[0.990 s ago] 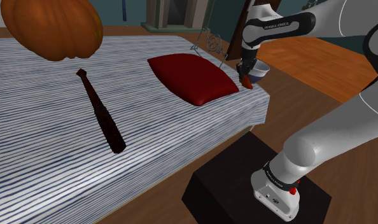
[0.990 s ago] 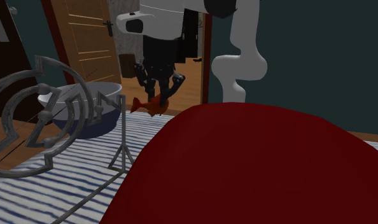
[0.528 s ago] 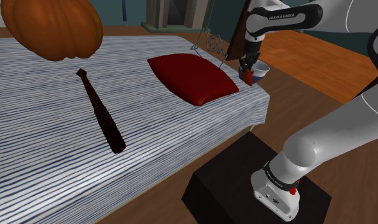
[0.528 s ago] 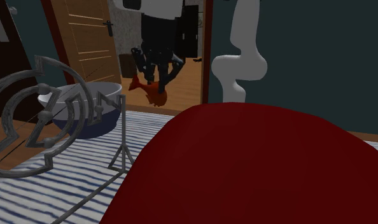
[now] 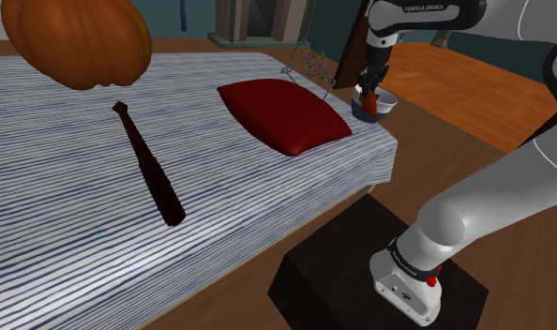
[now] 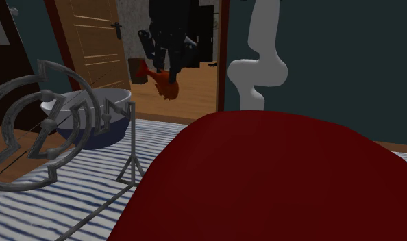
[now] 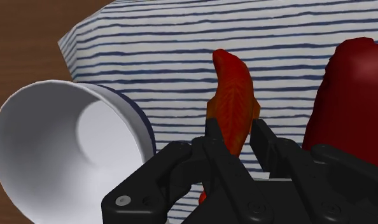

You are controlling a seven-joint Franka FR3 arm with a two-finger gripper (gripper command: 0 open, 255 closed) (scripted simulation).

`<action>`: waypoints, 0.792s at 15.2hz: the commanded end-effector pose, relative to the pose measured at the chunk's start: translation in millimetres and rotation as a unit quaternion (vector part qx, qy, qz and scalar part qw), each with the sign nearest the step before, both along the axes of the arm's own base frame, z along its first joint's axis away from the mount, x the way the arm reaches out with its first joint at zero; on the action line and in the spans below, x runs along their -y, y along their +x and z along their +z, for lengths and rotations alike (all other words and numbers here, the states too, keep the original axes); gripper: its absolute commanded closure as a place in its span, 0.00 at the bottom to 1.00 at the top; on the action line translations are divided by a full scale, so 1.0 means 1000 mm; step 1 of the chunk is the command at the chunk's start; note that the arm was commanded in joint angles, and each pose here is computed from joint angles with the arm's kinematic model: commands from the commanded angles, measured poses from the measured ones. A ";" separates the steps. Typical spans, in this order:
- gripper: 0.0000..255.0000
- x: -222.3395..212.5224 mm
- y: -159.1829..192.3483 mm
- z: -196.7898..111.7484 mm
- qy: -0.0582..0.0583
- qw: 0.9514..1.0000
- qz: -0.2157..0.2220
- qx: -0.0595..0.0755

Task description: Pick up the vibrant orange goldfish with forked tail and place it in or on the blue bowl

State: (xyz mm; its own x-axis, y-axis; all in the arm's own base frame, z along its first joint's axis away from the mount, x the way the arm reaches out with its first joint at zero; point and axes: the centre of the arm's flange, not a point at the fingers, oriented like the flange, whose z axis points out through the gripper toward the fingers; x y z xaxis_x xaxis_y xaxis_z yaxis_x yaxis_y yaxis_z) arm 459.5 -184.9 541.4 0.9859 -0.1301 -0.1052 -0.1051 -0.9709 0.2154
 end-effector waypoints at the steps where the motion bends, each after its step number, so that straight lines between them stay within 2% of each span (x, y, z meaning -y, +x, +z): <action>1: 1.00 0.000 0.000 0.011 0.000 1.000 0.000 0.000; 12: 1.00 0.000 0.000 0.069 0.000 1.000 0.000 0.000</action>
State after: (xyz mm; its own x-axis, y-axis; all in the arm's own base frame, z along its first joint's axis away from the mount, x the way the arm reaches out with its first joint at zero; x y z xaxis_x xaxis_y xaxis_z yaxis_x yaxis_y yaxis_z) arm 459.6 -183.8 605.2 0.9859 -0.1301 -0.1053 -0.1051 -0.9708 0.2154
